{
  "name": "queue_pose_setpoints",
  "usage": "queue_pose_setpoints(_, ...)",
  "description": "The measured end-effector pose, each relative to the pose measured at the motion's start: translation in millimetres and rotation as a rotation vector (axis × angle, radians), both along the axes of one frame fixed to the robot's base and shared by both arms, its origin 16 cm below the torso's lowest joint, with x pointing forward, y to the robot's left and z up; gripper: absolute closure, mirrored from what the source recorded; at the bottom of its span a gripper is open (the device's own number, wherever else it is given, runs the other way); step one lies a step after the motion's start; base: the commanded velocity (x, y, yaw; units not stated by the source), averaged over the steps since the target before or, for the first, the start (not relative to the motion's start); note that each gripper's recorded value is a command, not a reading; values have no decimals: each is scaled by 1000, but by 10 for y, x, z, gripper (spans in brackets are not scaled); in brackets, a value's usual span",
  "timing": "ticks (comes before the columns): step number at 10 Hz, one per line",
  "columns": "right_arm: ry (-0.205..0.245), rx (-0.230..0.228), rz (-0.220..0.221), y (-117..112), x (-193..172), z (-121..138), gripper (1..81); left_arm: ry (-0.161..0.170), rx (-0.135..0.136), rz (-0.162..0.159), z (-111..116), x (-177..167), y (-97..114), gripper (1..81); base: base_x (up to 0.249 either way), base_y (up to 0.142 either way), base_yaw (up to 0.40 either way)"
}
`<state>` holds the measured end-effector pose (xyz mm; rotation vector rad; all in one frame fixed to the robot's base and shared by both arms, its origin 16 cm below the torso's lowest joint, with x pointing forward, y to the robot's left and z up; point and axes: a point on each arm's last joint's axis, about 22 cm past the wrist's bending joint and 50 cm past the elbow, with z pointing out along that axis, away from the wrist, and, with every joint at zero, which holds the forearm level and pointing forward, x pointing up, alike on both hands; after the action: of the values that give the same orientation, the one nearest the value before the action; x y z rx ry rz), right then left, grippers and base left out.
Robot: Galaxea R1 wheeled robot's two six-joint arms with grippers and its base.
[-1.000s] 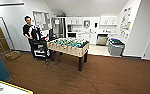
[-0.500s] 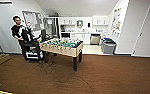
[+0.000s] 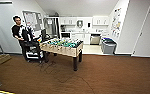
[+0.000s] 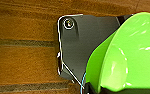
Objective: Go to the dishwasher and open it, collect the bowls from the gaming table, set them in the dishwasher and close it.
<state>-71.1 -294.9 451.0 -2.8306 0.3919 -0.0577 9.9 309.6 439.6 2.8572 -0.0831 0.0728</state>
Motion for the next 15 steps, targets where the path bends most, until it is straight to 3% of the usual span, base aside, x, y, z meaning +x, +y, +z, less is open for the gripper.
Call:
queue_pose_setpoints(3, 8, 3, 6, 9, -60, 4, 811, 10, 2, -2, -1, -76, 7, 811, 67, 0, 0)
queue_pose_setpoints(5, -16, 0, 6, -1, 101, -5, 811, -8, -1, 0, 0, 62, -9, 811, 64, 0, 0)
queue_pose_setpoints(8, -12, 1, 7, 5, 72, -3, 811, -3, -3, 0, -2, 40, -22, 811, 47, 0, 0)
queue_pose_setpoints(10, 16, 6, 11, 18, -125, 10, 811, 23, 2, -3, -4, -139, -12, 811, 96, 0, 0)
queue_pose_setpoints(12, -10, 1, 8, 5, 37, -2, 811, -2, -3, -1, -1, 18, -26, 811, 114, 0, 0)
queue_pose_setpoints(15, -6, 4, 9, 25, 24, -1, 811, 3, -2, -1, -2, -7, -24, 811, 138, 0, 0)
